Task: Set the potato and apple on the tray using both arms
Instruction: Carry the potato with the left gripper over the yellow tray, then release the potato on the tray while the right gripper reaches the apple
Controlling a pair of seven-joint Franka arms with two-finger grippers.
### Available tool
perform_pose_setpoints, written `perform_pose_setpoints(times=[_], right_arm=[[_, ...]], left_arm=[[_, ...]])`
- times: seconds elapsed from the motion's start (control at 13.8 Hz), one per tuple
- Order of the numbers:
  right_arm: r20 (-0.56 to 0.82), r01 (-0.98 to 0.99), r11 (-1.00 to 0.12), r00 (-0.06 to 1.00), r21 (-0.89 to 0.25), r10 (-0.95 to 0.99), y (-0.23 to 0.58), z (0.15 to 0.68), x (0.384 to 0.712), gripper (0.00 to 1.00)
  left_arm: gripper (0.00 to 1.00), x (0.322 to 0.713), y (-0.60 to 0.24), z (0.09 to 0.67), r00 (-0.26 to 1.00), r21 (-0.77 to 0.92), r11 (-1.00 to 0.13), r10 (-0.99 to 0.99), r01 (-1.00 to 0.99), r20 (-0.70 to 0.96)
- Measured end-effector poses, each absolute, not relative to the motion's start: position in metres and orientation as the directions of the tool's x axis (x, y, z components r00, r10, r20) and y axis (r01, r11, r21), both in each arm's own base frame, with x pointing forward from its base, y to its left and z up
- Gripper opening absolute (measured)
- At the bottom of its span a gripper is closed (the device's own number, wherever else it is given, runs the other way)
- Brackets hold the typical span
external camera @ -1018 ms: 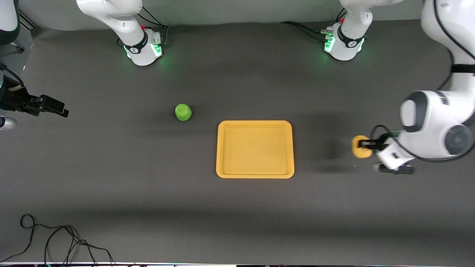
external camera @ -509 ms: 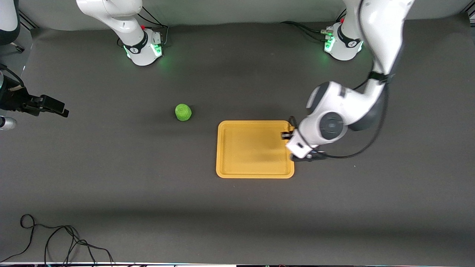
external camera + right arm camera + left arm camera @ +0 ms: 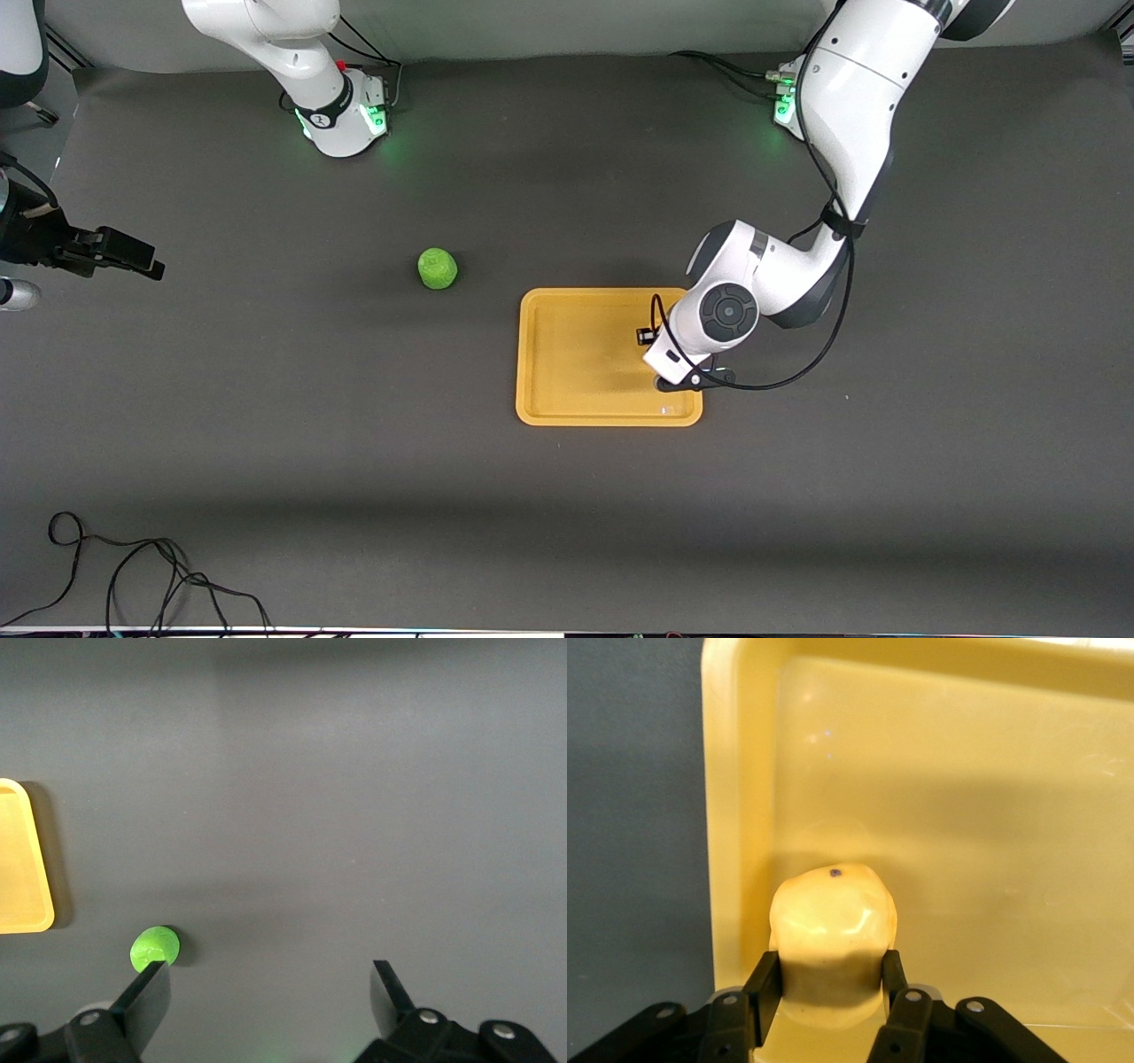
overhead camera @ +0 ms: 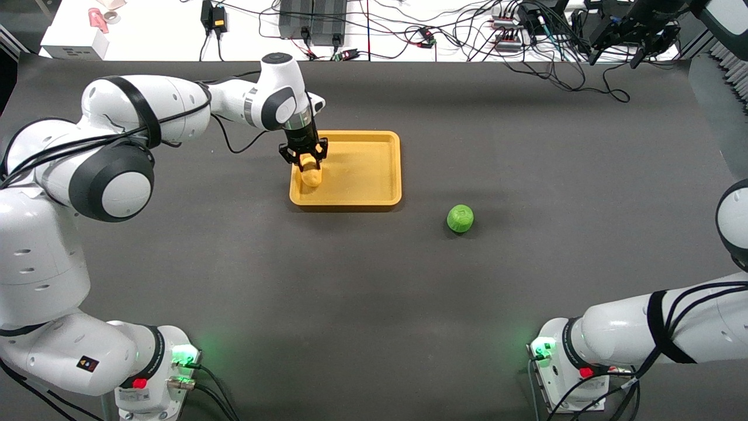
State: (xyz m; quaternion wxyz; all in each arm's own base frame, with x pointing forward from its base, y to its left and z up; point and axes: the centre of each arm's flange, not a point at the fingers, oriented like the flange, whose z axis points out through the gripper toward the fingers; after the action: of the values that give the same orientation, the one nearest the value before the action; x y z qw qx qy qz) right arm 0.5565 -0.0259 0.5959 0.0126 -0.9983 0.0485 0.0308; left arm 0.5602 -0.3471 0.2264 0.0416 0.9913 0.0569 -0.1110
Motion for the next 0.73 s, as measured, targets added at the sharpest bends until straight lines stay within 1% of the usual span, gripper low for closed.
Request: perform_pose_setpoints(times=[0.44, 0.58, 0.65, 0.73], right_arm=[[-0.062, -0.082, -0.996, 0.995, -0.022, -0.080, -0.013, 0.596, 0.557, 1.00], [-0.064, -0.089, -0.996, 0.994, -0.017, -0.088, 0.028, 0.596, 0.557, 1.00], [-0.065, -0.095, -0.995, 0.993, -0.014, -0.094, 0.061, 0.596, 0.554, 1.00], [-0.069, -0.098, -0.995, 0.993, -0.008, -0.097, 0.098, 0.594, 0.547, 1.00]], left_arm=[[0.51, 0.564, -0.340, 0.219, 0.974, 0.033, -0.994, 0.091, 0.100, -0.207], [0.67, 0.563, -0.339, 0.216, 0.976, 0.020, -0.996, 0.080, 0.086, -0.203], [0.79, 0.563, -0.339, 0.215, 0.977, 0.014, -0.997, 0.075, 0.079, -0.200], [0.89, 0.563, -0.339, 0.215, 0.978, 0.011, -0.997, 0.072, 0.076, -0.197]])
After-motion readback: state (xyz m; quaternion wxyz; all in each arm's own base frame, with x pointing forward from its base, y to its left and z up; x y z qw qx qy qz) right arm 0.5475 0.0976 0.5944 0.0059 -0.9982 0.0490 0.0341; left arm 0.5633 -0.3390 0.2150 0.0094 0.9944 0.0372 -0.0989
